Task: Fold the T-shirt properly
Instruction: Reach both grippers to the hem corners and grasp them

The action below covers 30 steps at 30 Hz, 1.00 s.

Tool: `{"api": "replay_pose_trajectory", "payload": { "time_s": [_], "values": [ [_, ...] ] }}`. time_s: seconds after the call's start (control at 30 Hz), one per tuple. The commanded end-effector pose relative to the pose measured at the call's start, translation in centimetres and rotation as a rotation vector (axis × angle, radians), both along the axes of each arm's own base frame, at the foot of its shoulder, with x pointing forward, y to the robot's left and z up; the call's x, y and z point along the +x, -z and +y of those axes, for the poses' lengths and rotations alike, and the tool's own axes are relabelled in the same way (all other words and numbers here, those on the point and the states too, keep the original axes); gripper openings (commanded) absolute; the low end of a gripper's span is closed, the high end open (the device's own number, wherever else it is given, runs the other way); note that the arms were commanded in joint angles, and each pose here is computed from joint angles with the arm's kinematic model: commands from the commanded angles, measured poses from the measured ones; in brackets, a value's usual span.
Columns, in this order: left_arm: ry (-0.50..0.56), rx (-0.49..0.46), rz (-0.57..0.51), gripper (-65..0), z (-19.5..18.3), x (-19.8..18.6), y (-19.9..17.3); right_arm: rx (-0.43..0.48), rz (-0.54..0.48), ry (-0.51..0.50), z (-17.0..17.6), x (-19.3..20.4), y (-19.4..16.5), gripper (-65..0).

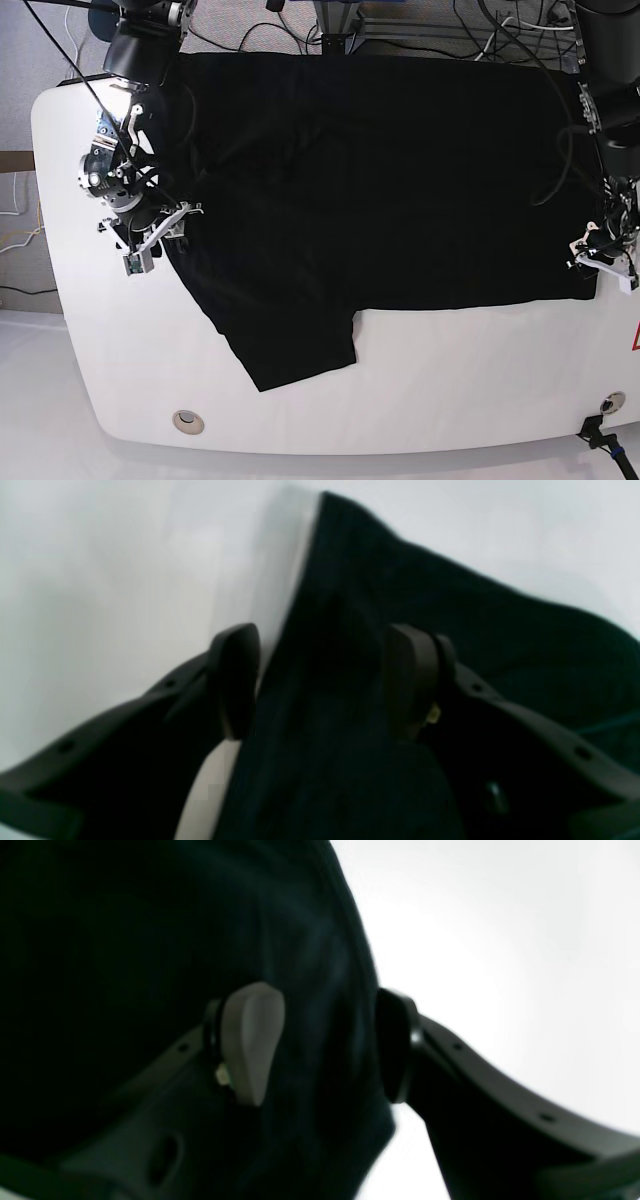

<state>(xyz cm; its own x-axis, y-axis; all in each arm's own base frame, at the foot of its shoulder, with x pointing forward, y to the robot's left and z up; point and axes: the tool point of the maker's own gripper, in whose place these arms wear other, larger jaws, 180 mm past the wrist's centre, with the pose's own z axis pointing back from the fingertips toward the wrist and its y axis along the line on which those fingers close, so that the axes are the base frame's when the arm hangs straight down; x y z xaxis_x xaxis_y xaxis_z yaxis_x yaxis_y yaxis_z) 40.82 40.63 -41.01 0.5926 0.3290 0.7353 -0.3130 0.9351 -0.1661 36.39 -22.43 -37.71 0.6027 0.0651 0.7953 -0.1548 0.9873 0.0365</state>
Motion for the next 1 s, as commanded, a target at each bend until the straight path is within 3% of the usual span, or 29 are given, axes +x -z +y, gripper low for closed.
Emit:
{"api": "replay_pose_trajectory", "payload": {
  "time_s": [0.0, 0.17, 0.33, 0.57, 0.7, 0.97],
  "values": [
    [0.029, -0.016, -0.037, -29.9, -1.0, 1.5, -1.1, -0.015, -0.073, 0.014, -1.0, 1.9, -2.4, -32.3],
    [0.066, 0.008, -0.094, -30.2, -1.9, 3.0, -3.0, 0.043, -0.047, 0.045, -1.9, 5.6, -2.2, -32.2],
    [0.069, 0.011, -0.099, -30.3, -2.0, 3.1, -3.2, 0.160, -0.054, 0.078, -1.8, 10.9, -2.8, -32.1],
    [0.069, 0.012, -0.100, -30.3, -1.9, 3.1, -3.2, 0.197, -0.070, 0.085, -1.2, 15.2, -3.4, -32.1],
    [0.070, 0.013, -0.100, -30.3, -1.8, 3.1, -3.2, 0.257, -0.050, 0.083, 0.5, 15.7, -2.5, -32.1],
    [0.083, 0.029, -0.083, -30.3, -1.8, 1.7, -2.3, 0.293, 0.005, 0.067, 3.0, 14.1, 0.4, -32.3]
  ]
}}
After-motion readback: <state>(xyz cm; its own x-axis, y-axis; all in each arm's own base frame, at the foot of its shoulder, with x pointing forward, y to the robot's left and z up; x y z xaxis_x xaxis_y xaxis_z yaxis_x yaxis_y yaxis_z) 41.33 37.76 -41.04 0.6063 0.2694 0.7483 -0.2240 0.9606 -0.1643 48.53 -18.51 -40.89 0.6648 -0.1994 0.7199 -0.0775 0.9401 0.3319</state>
